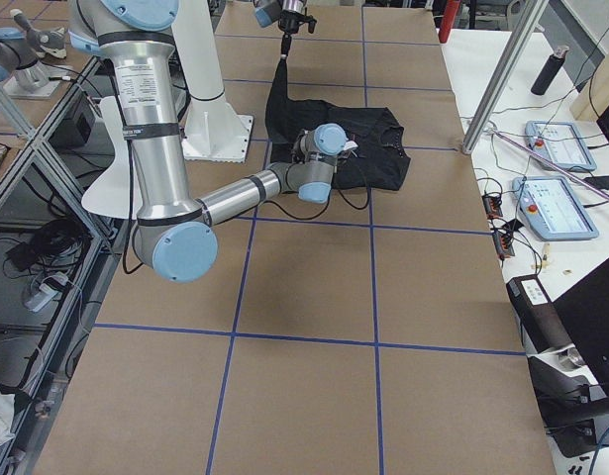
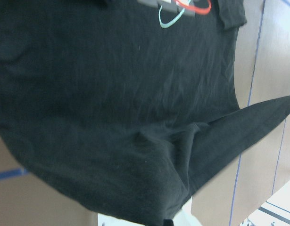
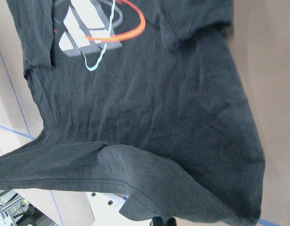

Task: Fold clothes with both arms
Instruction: 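Carry both hem corners with both grippers toward the collar, folding the shirt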

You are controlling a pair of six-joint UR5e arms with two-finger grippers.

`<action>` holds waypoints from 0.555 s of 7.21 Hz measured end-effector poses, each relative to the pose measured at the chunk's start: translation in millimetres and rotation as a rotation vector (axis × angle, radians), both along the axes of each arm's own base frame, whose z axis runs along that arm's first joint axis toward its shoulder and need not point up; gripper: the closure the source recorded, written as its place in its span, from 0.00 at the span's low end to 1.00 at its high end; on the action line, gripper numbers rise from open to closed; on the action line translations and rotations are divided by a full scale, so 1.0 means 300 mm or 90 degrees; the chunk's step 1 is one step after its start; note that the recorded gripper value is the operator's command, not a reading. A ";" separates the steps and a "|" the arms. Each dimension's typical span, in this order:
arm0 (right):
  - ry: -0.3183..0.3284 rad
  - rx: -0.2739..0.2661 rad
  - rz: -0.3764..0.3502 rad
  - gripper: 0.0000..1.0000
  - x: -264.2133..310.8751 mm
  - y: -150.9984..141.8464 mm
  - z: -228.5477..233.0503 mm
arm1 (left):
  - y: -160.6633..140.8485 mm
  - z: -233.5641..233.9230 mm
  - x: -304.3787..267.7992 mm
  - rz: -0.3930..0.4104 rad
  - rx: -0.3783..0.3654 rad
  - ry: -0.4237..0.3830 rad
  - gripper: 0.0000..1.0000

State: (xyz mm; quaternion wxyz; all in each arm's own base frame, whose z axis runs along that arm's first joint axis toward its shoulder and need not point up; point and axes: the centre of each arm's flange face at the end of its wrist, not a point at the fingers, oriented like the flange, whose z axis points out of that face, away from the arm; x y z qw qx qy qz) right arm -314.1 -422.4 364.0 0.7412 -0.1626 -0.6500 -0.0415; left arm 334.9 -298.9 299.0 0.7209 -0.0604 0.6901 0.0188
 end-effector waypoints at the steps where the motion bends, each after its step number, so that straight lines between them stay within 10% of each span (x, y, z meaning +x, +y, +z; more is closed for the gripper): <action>1: 0.002 -0.001 0.030 1.00 0.016 -0.113 -0.011 | -0.070 0.004 0.014 -0.021 -0.001 -0.003 1.00; 4: 0.022 -0.016 0.105 1.00 0.051 -0.363 0.001 | -0.343 0.016 0.000 -0.108 -0.010 -0.015 1.00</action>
